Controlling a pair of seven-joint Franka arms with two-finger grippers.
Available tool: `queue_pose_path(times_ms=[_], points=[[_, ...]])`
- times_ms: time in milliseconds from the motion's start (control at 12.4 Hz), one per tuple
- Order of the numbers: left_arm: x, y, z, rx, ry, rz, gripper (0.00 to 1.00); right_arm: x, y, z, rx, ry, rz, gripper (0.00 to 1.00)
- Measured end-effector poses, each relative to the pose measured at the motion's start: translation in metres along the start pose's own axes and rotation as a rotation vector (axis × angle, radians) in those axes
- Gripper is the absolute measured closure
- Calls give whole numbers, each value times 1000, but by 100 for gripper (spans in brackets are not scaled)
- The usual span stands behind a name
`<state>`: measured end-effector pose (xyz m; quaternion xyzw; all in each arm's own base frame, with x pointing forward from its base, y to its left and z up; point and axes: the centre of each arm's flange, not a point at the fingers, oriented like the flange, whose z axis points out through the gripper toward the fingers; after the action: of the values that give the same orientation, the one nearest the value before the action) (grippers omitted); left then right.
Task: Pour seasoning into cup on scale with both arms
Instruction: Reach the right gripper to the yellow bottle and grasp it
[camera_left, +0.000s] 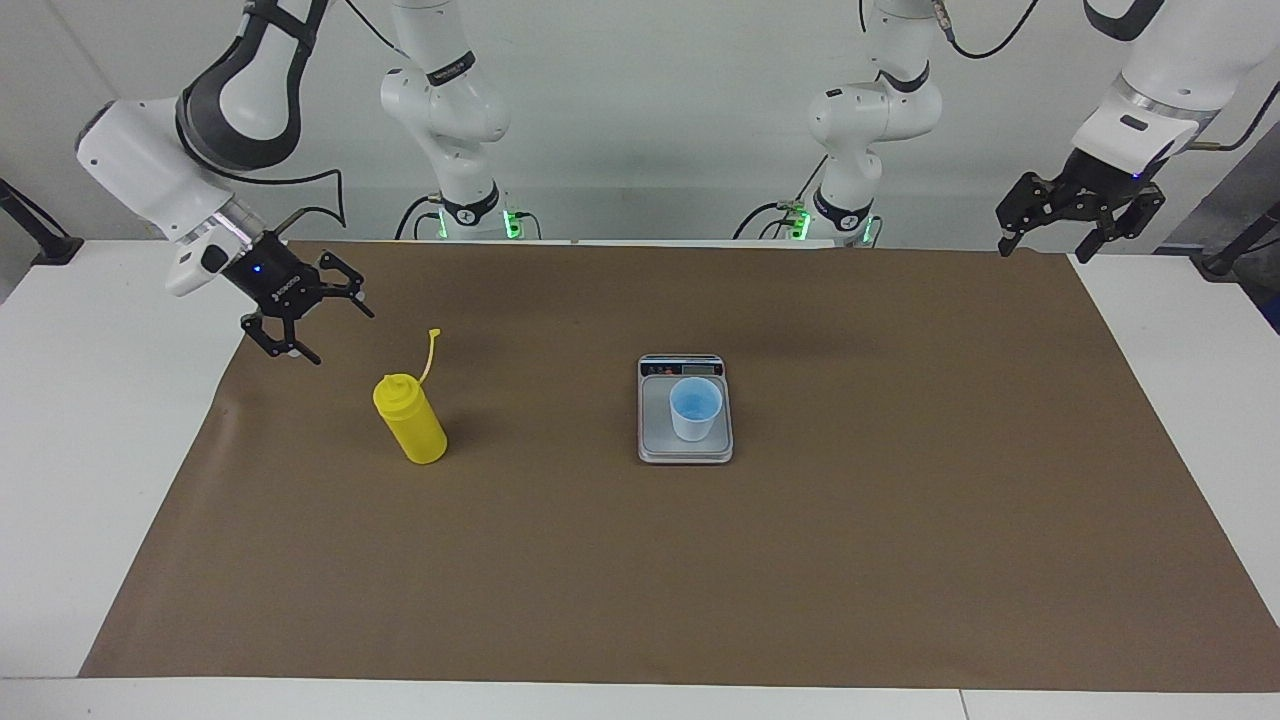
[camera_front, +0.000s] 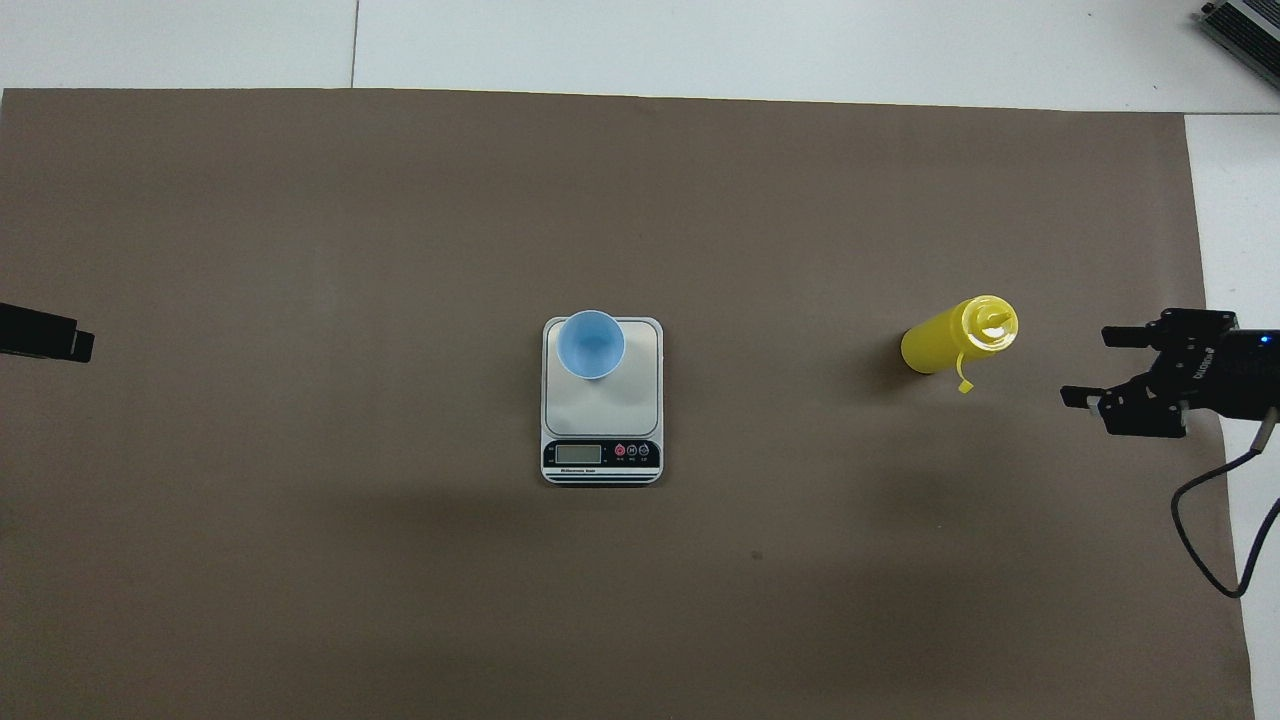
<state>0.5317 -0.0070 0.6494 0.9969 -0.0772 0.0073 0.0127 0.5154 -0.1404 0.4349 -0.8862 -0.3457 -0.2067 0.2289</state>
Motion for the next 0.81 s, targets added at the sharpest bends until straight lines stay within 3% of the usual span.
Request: queue_pose_path(times_ms=[242, 483, 806], points=[[0, 1, 5, -1, -8, 1, 0, -32, 17, 37, 42, 119, -72, 0], [0, 4, 7, -2, -13, 7, 0, -45, 17, 61, 50, 169, -172, 0], [-1, 5, 8, -2, -17, 8, 0, -54, 15, 79, 70, 225, -175, 0]])
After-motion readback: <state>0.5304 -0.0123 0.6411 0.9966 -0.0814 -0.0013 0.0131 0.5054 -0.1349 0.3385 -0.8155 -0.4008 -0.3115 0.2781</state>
